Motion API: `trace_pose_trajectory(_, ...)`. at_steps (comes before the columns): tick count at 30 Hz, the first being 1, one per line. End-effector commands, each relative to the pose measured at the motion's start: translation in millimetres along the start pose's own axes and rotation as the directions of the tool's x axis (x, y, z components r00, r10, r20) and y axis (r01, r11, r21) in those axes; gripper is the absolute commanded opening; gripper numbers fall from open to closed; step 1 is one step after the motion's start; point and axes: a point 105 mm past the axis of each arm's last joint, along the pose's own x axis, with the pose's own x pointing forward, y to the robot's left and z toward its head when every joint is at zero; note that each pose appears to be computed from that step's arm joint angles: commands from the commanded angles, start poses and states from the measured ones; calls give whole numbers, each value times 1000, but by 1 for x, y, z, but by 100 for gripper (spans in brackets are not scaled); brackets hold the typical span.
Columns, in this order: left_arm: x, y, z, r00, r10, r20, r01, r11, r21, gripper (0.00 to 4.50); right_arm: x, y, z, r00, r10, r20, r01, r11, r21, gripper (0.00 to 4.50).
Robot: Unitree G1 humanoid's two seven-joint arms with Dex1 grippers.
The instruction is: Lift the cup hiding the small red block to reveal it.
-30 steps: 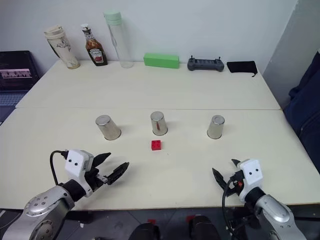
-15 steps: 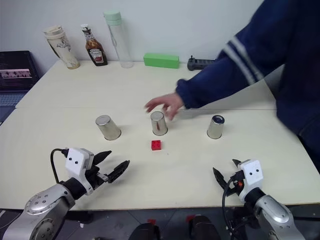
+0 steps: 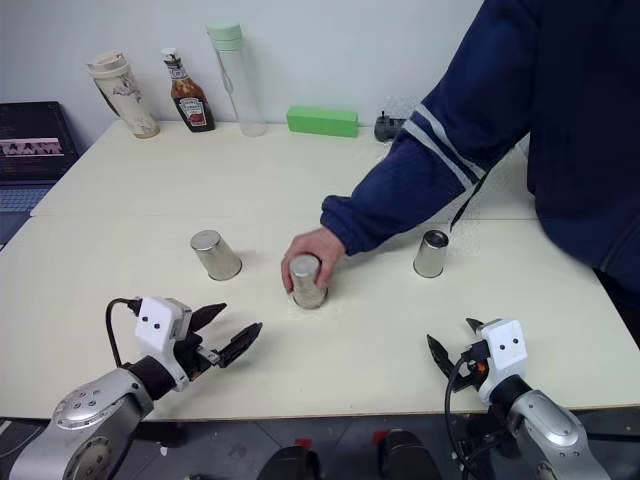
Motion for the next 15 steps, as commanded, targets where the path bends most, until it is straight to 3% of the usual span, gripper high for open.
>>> trace_pose_trajectory(1, 1, 0, 7, 1000, -12, 21, 12, 1000, 27, 450, -2, 0, 13, 999, -6, 49, 7, 999, -32, 448)
trace_pose_trajectory(15, 2, 1, 5, 1000, -20, 15, 20, 999, 35, 450, -1, 0, 12, 999, -7, 53, 8, 999, -34, 448)
